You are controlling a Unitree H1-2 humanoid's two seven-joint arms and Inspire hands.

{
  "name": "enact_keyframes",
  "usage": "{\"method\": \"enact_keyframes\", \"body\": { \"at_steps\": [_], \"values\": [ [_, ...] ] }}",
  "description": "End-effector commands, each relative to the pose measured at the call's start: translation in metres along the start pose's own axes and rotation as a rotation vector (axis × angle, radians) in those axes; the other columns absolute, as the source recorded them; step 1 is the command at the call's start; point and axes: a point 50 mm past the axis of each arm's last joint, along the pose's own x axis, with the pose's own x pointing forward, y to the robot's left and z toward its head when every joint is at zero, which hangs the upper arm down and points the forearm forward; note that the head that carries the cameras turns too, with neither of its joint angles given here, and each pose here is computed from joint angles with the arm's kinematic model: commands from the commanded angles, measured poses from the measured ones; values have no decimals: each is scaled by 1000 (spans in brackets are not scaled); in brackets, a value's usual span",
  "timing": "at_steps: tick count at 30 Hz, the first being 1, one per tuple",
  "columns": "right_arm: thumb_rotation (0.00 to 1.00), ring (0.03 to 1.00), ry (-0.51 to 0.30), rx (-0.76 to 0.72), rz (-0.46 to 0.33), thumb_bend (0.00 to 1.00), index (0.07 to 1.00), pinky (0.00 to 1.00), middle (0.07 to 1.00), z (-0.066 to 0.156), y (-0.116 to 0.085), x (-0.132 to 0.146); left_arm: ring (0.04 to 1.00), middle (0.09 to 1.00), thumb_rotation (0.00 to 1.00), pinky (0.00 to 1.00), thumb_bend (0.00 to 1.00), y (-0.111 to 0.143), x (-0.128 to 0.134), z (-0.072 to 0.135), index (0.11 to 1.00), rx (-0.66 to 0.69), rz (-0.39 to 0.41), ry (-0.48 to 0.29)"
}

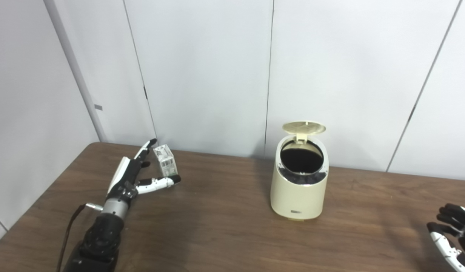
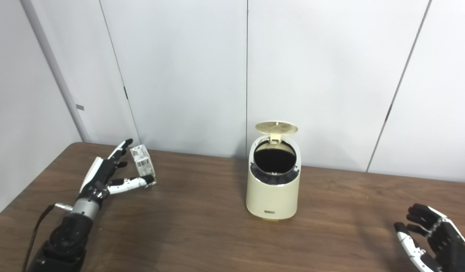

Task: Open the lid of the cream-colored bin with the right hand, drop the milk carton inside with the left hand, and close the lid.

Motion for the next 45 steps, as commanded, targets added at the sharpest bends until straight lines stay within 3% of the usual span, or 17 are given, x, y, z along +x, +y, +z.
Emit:
{"method": "enact_keyframes", "body": {
  "at_steps": [1, 4, 9, 16, 19, 23, 35, 45],
  "values": [
    [26, 646, 15, -24, 12, 282, 641, 581, 654, -9, -5, -12, 974, 975, 339, 940, 1000, 14, 17, 19, 1000, -15, 33, -73],
    [7, 648, 14, -26, 18, 273, 635, 587, 653, -9, -6, -11, 977, 973, 350, 957, 1000, 13, 18, 17, 1000, -24, 28, -59],
    [0, 650, 10, -33, 27, 259, 634, 586, 654, -8, -8, -9, 961, 979, 363, 901, 1000, 12, 22, 12, 1000, -44, 32, -41],
    [33, 635, -1, -45, 33, 257, 630, 547, 648, -7, -11, -7, 977, 987, 376, 937, 1000, 9, 25, 13, 1000, -25, 43, -38],
    [97, 628, 5, -57, 35, 248, 621, 531, 642, -5, -12, -6, 976, 976, 373, 954, 1000, 6, 27, 15, 1000, -21, 46, -55],
    [368, 620, 62, -50, 14, 362, 599, 521, 634, -1, -12, -7, 956, 960, 365, 924, 1000, 4, 33, 15, 994, -8, 51, -51],
    [476, 609, 76, -66, 17, 421, 590, 498, 627, 1, -14, -7, 951, 937, 262, 924, 1000, -5, 45, 13, 970, -134, 30, -9],
    [496, 601, 75, -69, 32, 450, 582, 484, 619, 2, -13, -8, 905, 878, 223, 895, 1000, -15, 54, 16, 906, -159, 7, -4]
  ]
}}
